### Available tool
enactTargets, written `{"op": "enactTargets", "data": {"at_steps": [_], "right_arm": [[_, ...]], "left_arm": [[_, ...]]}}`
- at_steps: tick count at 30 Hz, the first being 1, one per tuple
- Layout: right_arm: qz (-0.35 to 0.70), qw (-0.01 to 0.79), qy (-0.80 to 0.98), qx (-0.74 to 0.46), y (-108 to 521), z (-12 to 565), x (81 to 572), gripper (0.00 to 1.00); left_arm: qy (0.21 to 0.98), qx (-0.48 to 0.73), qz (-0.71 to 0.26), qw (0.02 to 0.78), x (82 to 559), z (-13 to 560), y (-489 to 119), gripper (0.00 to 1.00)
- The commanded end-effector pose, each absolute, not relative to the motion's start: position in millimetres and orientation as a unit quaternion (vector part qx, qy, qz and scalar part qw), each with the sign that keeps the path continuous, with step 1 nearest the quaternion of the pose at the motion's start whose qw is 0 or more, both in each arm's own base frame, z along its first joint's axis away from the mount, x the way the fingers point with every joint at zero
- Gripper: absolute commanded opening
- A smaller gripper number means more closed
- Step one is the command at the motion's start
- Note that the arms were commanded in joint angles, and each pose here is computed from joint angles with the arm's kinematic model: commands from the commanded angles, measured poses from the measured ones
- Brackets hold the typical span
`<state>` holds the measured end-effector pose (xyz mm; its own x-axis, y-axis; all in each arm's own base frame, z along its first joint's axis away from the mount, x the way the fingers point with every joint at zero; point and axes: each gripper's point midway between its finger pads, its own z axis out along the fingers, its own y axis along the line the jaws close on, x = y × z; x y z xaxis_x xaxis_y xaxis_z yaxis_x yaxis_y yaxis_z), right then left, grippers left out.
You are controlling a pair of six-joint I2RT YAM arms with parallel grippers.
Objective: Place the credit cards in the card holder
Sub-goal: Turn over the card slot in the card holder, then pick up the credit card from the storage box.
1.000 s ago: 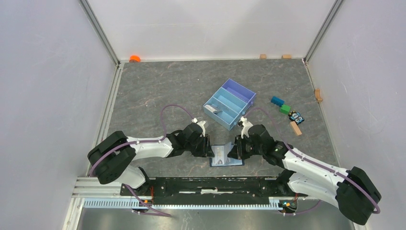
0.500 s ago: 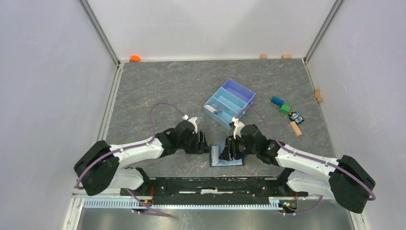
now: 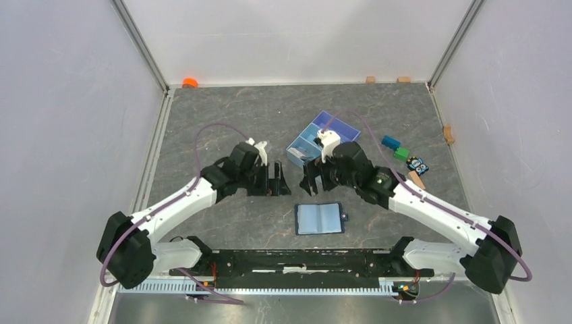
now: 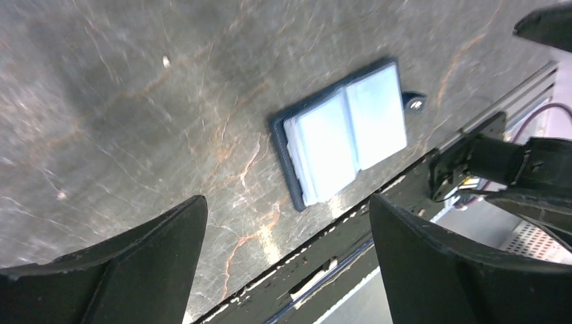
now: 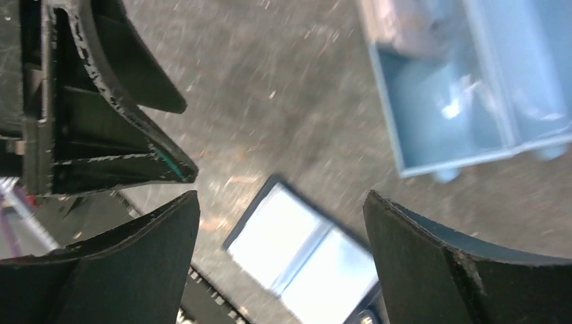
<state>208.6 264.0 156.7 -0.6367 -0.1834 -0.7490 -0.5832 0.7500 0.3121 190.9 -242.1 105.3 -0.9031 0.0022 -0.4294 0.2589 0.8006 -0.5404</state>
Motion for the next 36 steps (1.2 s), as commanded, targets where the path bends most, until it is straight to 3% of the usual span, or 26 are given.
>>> {"op": "enactTargets", "data": {"at_steps": [1, 8, 13, 19, 27, 36], "right_arm": [[0.164, 0.421, 0.846, -0.283, 251, 180, 256, 0.97], [0.106, 0.430, 0.831, -0.337, 281, 168, 315, 0.98], [0.059, 0.414, 0.828, -0.374, 300, 143, 353, 0.98], [0.023, 0.394, 0.824, -0.406, 316, 107, 382, 0.98], [0.067, 0.350, 0.828, -0.434, 333, 76, 368, 0.95], [0.128, 0.353, 0.817, -0.438, 345, 97, 341, 0.89]], "left_arm": [[0.918, 0.110, -0.310, 0.220, 219, 141, -234, 0.96], [0.916, 0.047, -0.279, 0.284, 282, 161, -198, 0.96], [0.916, 0.036, -0.248, 0.313, 292, 153, -178, 0.97], [0.906, 0.035, -0.276, 0.318, 293, 162, -181, 0.97], [0.900, 0.025, -0.291, 0.324, 295, 169, -177, 0.97], [0.898, 0.020, -0.299, 0.322, 295, 170, -175, 0.97]]}}
